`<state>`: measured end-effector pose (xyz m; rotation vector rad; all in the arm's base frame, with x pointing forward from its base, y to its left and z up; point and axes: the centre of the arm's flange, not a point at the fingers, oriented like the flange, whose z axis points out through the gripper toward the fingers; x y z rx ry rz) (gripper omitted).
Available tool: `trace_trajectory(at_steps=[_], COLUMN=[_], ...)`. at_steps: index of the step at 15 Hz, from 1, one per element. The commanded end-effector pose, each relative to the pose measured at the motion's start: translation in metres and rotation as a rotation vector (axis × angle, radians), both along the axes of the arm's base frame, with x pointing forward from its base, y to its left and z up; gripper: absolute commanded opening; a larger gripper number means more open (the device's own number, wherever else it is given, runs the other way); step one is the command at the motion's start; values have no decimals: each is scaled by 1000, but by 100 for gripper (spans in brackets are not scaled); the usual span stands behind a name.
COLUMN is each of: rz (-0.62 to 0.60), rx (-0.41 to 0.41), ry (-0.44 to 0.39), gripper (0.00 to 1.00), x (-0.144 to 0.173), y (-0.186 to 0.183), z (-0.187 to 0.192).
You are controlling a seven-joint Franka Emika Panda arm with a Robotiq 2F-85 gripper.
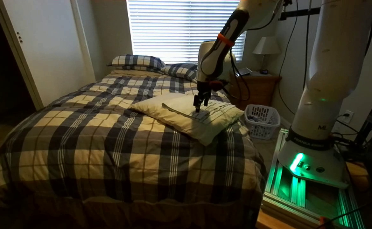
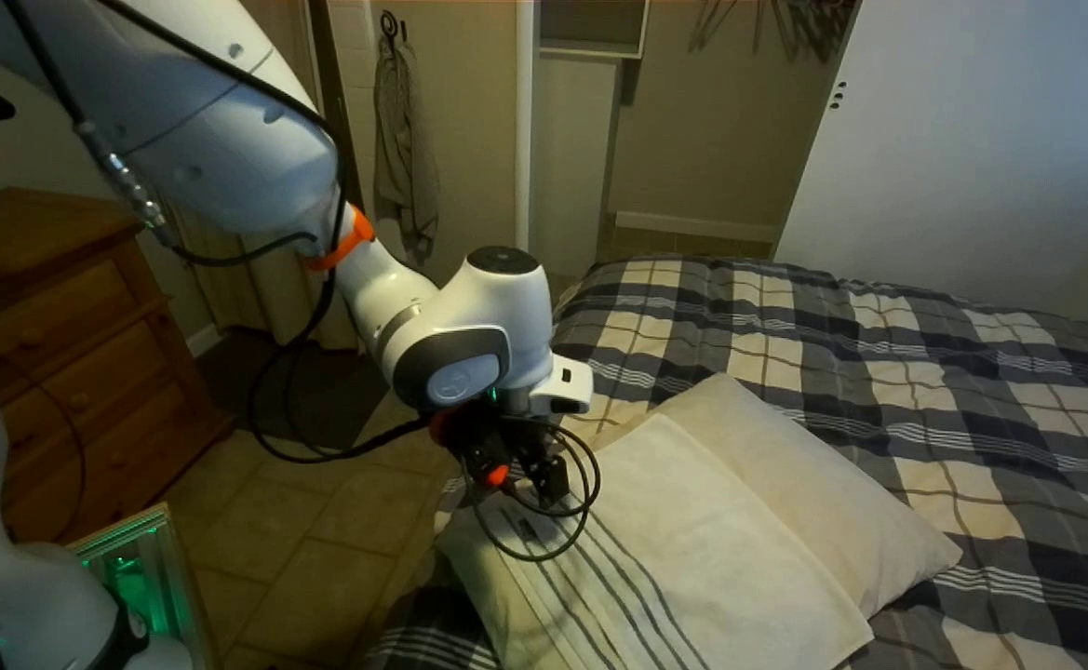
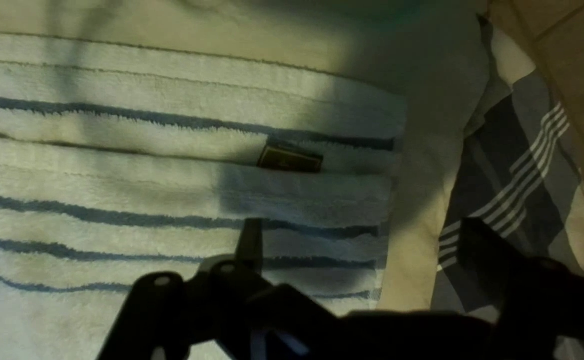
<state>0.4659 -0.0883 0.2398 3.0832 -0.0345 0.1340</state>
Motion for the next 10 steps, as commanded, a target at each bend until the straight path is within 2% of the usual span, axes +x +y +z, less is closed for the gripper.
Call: trace_trajectory(at_steps=[1, 2, 4, 10], rz=[38, 44, 62, 92], rx=[-29, -42, -56, -92], ry=[29, 40, 52, 60], gripper=[100, 100, 72, 30], x=[9, 9, 11, 18], y=[3, 3, 2, 0], z=[-23, -27, -32, -37])
